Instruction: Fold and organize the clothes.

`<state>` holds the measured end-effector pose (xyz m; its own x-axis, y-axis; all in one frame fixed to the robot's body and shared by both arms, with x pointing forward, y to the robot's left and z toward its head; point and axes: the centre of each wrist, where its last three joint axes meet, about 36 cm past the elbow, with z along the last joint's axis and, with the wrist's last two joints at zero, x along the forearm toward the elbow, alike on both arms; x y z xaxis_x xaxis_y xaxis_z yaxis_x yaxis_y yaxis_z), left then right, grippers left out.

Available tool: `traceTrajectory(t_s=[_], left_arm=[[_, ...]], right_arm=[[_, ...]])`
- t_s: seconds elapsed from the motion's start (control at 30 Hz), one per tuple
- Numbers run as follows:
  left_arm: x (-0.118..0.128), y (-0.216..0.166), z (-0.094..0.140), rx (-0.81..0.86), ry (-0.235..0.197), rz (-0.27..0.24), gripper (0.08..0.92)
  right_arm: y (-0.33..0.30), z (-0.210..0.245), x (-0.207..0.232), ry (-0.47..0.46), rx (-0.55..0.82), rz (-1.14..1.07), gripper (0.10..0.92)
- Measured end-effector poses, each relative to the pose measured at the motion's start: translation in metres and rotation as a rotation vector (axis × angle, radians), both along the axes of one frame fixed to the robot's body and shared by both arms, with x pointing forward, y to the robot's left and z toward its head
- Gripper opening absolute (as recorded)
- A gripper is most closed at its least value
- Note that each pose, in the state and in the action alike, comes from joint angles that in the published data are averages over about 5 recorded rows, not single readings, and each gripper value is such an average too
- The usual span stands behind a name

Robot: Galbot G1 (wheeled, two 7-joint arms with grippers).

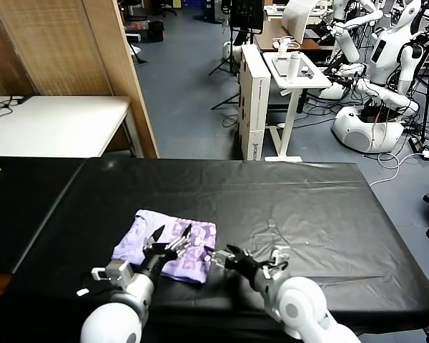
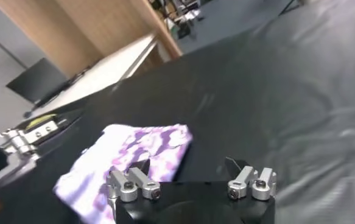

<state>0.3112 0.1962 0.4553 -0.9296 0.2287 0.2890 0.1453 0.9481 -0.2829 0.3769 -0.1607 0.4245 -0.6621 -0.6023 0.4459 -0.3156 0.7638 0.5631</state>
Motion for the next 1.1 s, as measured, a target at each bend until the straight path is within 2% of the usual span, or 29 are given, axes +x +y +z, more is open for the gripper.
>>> traceTrajectory(t_s=[0.07, 0.33, 0.4, 0.5, 0.67, 0.73, 0.87, 1.0, 1.1], left_arm=[[0.000, 0.002, -0.001, 0.004, -0.002, 0.009, 0.907], [0.001, 0.005, -0.007, 0.010, 0.001, 0.031, 0.907], [0.000, 0.006, -0.008, 0.011, 0.002, 0.037, 0.907], [0.001, 0.007, -0.010, 0.013, 0.002, 0.043, 0.907], [0.002, 0.007, -0.011, 0.011, 0.001, 0.048, 0.907], [0.002, 0.008, -0.012, 0.009, 0.000, 0.050, 0.907], [0.002, 0.009, -0.014, 0.005, -0.018, 0.059, 0.907], [0.001, 0.011, -0.017, 0.010, -0.057, 0.086, 0.907], [0.000, 0.013, -0.020, 0.009, -0.082, 0.097, 0.907]], right_arm=[[0.003, -0.003, 0.002, 0.007, 0.006, 0.007, 0.774], [0.000, -0.005, 0.011, -0.001, -0.006, 0.007, 0.269], [-0.007, -0.002, 0.015, -0.015, -0.024, 0.001, 0.180], [-0.020, 0.002, 0.023, -0.051, -0.072, -0.008, 0.140], [-0.043, 0.009, 0.038, -0.100, -0.163, -0.001, 0.147], [-0.049, 0.013, 0.041, -0.120, -0.194, 0.011, 0.195], [-0.058, 0.018, 0.039, -0.198, -0.252, 0.035, 0.413], [-0.065, 0.020, 0.032, -0.325, -0.326, 0.052, 0.678], [-0.070, 0.020, 0.022, -0.424, -0.387, 0.045, 0.834]])
